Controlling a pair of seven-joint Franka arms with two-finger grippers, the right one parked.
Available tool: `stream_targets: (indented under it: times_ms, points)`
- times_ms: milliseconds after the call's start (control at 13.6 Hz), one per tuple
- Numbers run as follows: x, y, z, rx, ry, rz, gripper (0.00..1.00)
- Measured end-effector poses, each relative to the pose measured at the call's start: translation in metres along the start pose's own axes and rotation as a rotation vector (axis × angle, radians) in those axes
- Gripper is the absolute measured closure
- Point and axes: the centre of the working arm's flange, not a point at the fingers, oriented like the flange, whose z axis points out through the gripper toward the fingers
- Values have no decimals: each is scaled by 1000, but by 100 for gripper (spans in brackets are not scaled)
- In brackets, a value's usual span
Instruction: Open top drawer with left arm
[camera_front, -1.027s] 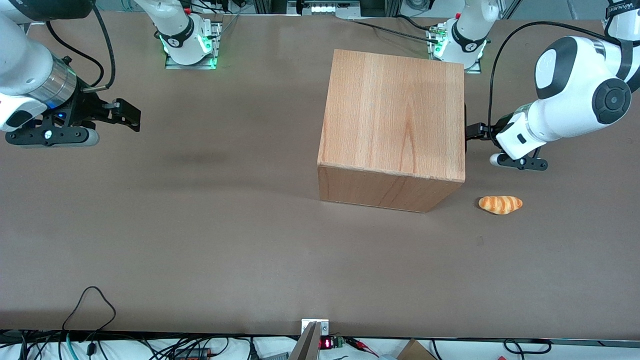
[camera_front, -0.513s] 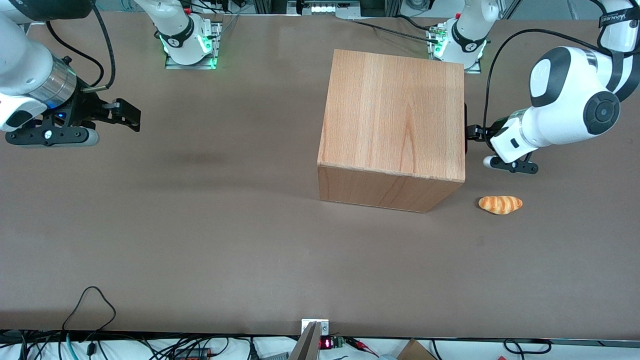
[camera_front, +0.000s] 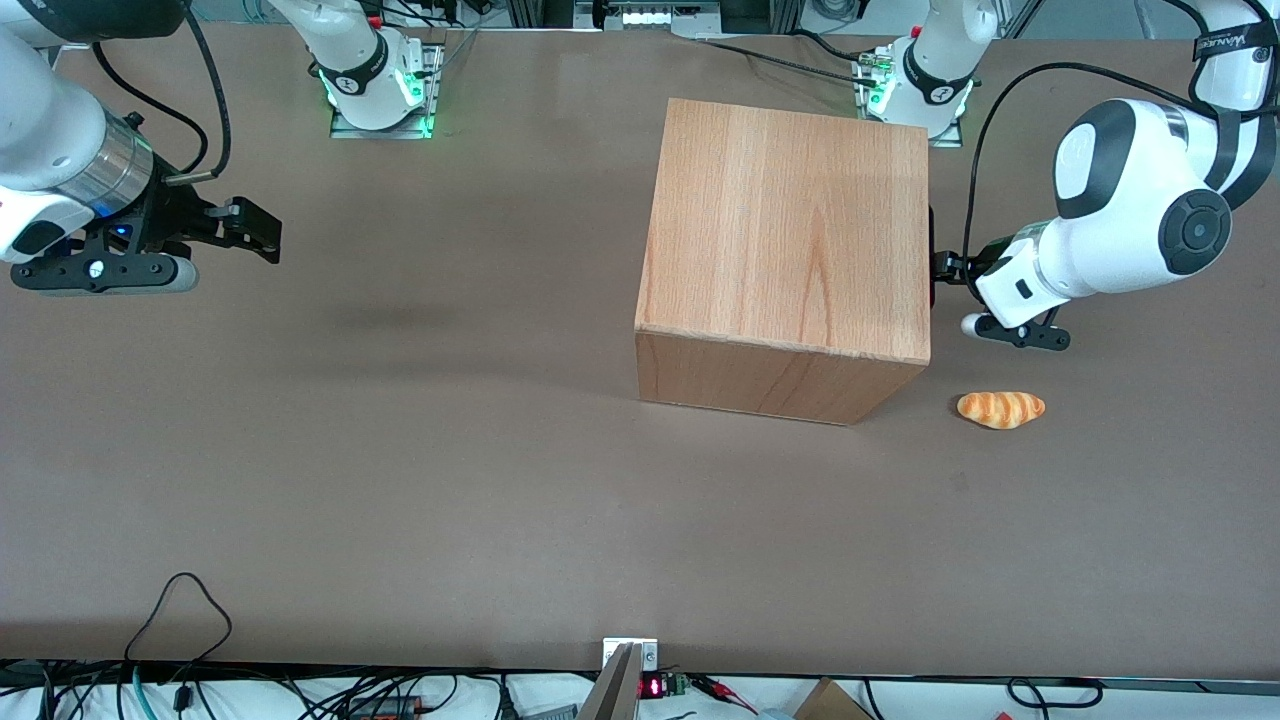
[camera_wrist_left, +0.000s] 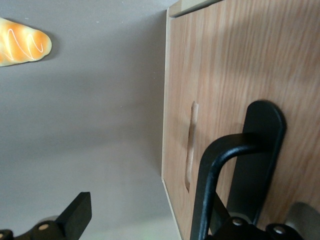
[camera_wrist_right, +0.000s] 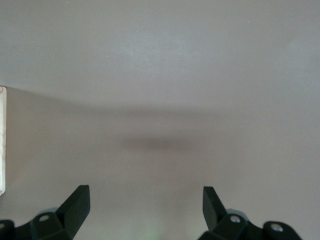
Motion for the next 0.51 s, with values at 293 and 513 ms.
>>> stream_targets:
  times_ms: [293,513]
  points:
    - [1,-4,-1,7,7,0,0]
    - [1,-17,-4,15,17,-17,0]
